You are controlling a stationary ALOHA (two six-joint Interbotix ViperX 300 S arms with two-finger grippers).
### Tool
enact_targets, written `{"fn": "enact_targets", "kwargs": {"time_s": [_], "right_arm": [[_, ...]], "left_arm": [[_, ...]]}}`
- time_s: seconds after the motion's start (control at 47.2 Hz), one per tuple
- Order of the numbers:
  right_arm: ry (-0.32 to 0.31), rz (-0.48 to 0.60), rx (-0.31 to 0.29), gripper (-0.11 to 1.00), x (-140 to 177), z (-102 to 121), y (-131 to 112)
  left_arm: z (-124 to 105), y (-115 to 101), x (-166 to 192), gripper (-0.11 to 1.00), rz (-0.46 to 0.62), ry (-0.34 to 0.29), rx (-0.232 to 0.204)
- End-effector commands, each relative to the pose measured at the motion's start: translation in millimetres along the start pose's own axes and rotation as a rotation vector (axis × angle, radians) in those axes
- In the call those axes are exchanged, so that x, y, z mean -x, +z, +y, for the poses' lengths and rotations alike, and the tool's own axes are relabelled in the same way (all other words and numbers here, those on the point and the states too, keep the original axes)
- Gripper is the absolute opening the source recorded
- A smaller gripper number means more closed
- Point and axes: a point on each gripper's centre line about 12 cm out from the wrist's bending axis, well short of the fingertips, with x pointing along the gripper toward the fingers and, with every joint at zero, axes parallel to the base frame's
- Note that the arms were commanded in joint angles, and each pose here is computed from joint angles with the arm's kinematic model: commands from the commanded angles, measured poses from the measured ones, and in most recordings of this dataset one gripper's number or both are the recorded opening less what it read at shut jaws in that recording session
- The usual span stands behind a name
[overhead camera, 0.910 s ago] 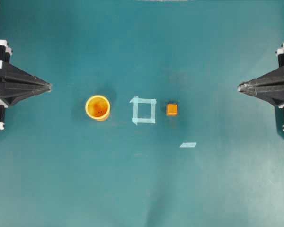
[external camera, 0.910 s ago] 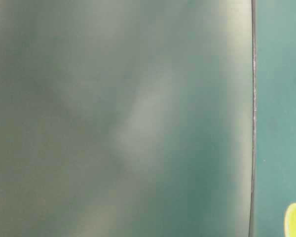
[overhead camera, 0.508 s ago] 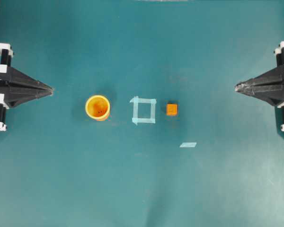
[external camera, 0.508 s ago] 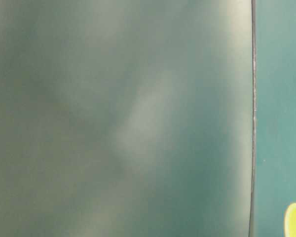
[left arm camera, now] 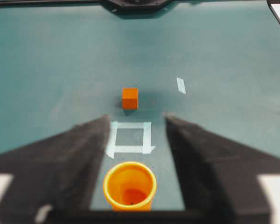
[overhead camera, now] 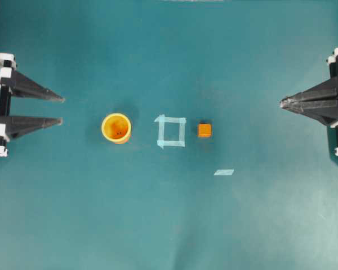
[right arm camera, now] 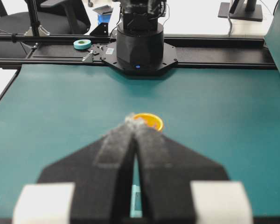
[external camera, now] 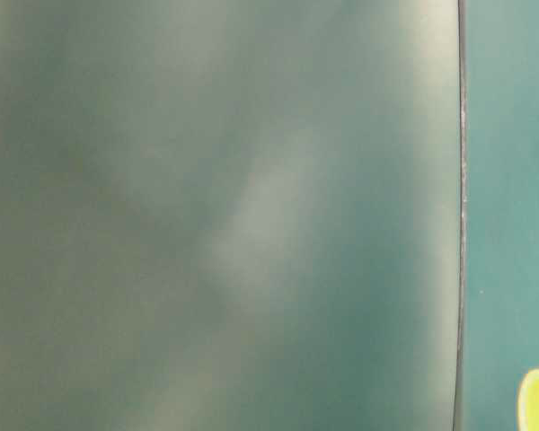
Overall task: Move the cup to the left with left arm.
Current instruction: 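Open the left gripper while it stays at its start position, then move the open left gripper right toward the orange cup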
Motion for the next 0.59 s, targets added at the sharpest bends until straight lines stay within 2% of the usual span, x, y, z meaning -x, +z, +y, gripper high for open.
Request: {"fn": "enact_targets", "kwargs": {"time_s": [0.0, 0.063, 0.212, 0.423, 0.571], "right_arm": [[0.0, -0.025, 0.002, -0.01, -3, 0, 13], [0.0, -0.015, 0.002, -0.01, -3, 0, 13], [0.001, -0.002, 0.009, -0.01, -3, 0, 15], [0.001, 0.003, 0.009, -0.01, -2, 0, 14], [0.001, 0.0, 0.011, -0.01, -2, 0, 15]], "left_arm": [[0, 7, -2, 0.56, -0.009, -0.001, 0.001], [0, 5, -3, 0.63, 0.004, -0.003, 0.009], [-1, -2, -6, 0.61, 0.044, -0.004, 0.015], [-2, -27, -25, 0.61, 0.142, -0.008, 0.014], [-3, -44, -39, 0.64, 0.165, -0.011, 0.014]]}}
